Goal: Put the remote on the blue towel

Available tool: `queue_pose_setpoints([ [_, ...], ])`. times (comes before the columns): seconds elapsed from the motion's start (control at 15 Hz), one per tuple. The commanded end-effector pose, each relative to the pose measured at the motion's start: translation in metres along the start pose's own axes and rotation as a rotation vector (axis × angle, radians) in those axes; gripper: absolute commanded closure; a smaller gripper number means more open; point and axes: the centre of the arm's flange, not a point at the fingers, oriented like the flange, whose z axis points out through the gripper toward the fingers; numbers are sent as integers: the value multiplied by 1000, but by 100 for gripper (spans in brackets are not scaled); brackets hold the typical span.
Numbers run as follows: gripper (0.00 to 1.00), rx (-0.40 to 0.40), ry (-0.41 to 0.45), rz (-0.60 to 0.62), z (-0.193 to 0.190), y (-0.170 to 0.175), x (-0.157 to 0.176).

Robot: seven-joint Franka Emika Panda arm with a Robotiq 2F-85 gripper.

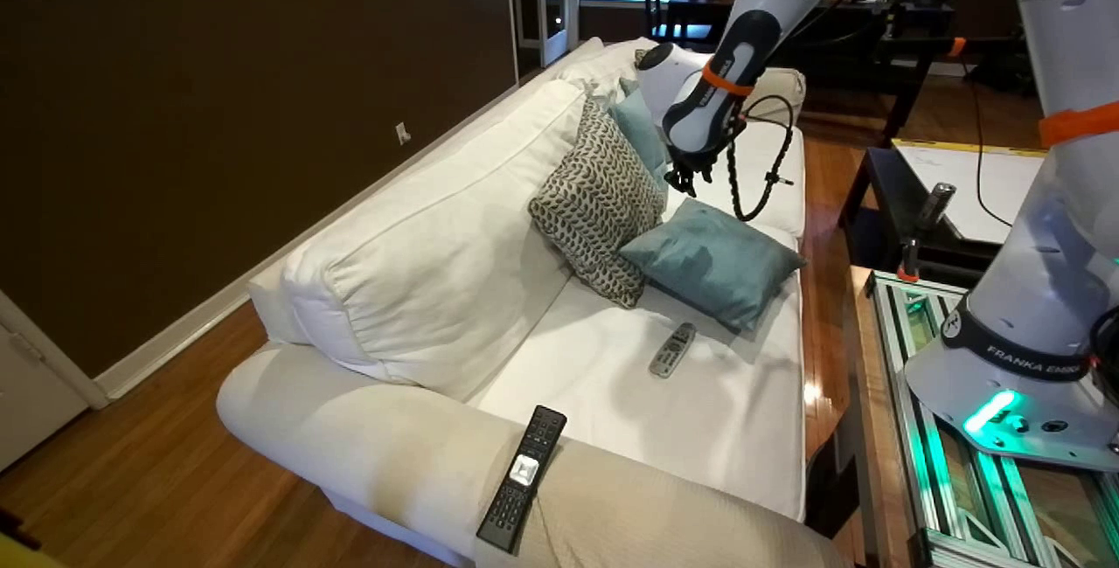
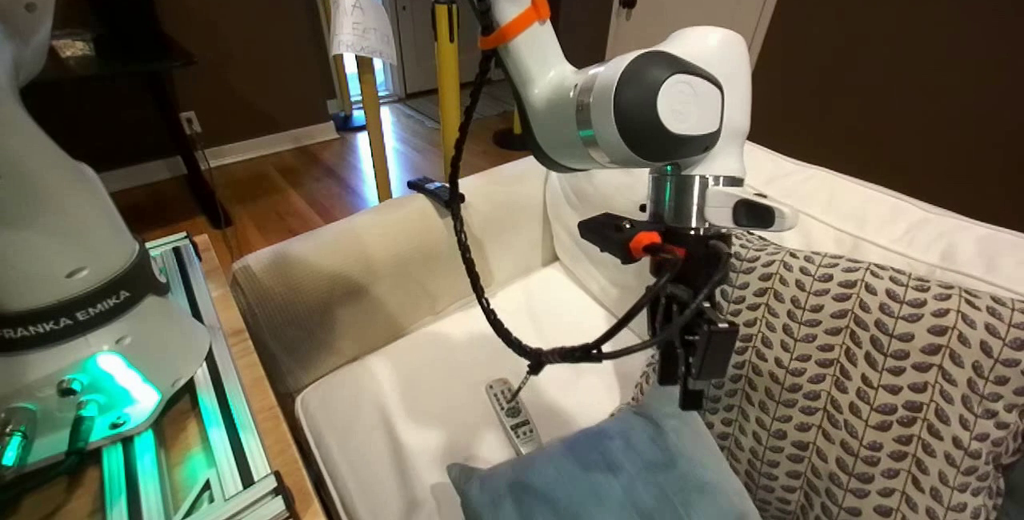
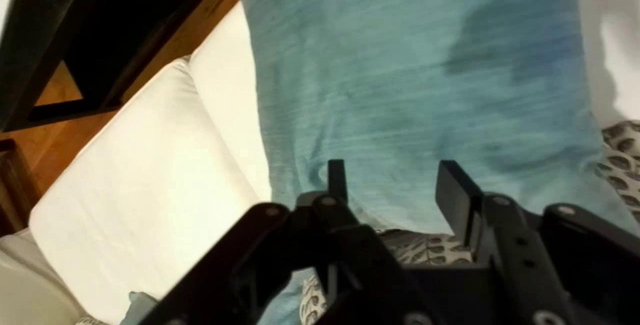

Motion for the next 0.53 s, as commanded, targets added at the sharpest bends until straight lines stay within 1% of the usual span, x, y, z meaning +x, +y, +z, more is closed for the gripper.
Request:
queue_pose_setpoints([
  [0.0,17,189,-23,53,-18,-21,-10],
  [0.07,10,233,-49,78,-22,-31,-16],
  [0.13,1,280,-64,97,-26,-39,-20],
  [0.33,0,414,-122,168,-33,-66,-44],
  [0.47,0,494,-186,204,-31,-84,-64],
])
